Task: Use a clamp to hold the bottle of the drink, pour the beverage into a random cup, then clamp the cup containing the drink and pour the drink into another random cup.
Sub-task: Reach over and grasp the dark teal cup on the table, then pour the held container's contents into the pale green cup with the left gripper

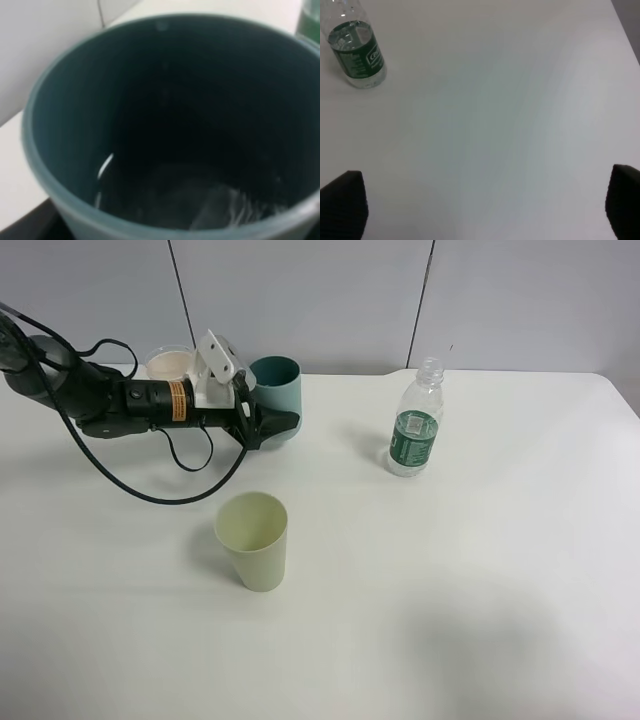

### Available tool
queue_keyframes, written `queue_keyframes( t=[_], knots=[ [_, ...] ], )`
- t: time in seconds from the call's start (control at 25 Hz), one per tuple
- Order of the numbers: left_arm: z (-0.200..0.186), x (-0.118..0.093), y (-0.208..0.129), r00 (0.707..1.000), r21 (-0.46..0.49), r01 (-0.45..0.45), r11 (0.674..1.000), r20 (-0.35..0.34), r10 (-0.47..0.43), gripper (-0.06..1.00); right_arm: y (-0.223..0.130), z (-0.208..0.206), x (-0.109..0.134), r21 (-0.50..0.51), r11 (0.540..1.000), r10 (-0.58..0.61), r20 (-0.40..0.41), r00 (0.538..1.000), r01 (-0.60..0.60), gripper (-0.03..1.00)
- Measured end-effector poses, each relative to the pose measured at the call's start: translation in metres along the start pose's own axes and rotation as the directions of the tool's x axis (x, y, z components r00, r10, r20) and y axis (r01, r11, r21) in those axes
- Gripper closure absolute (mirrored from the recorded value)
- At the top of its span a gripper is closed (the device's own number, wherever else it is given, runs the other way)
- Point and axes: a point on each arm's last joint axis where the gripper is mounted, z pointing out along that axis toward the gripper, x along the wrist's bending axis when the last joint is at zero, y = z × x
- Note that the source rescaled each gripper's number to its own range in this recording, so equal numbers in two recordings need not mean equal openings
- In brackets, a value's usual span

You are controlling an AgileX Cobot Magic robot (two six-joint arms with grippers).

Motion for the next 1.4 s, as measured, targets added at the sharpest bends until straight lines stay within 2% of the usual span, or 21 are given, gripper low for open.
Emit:
queue_keyframes(
  t=[0.56, 1.04, 1.4],
  knots=[
    [-0.029, -0.017, 0.006, 0.984, 0.045, 0.107, 0.993, -0.149, -0.099, 0.93, 0.0, 0.0, 0.0, 0.0, 1.0, 0.0, 0.0, 1.0, 0.0, -0.03],
    [-0.067, -0.039, 0.011, 0.947, 0.064, 0.106, 0.992, -0.311, -0.081, 0.93, 0.0, 0.0, 0.0, 0.0, 1.0, 0.0, 0.0, 1.0, 0.0, -0.03],
    [-0.098, -0.056, 0.026, 0.899, 0.062, 0.063, 0.996, -0.438, -0.03, 0.93, 0.0, 0.0, 0.0, 0.0, 1.0, 0.0, 0.0, 1.0, 0.0, -0.03]
  ],
)
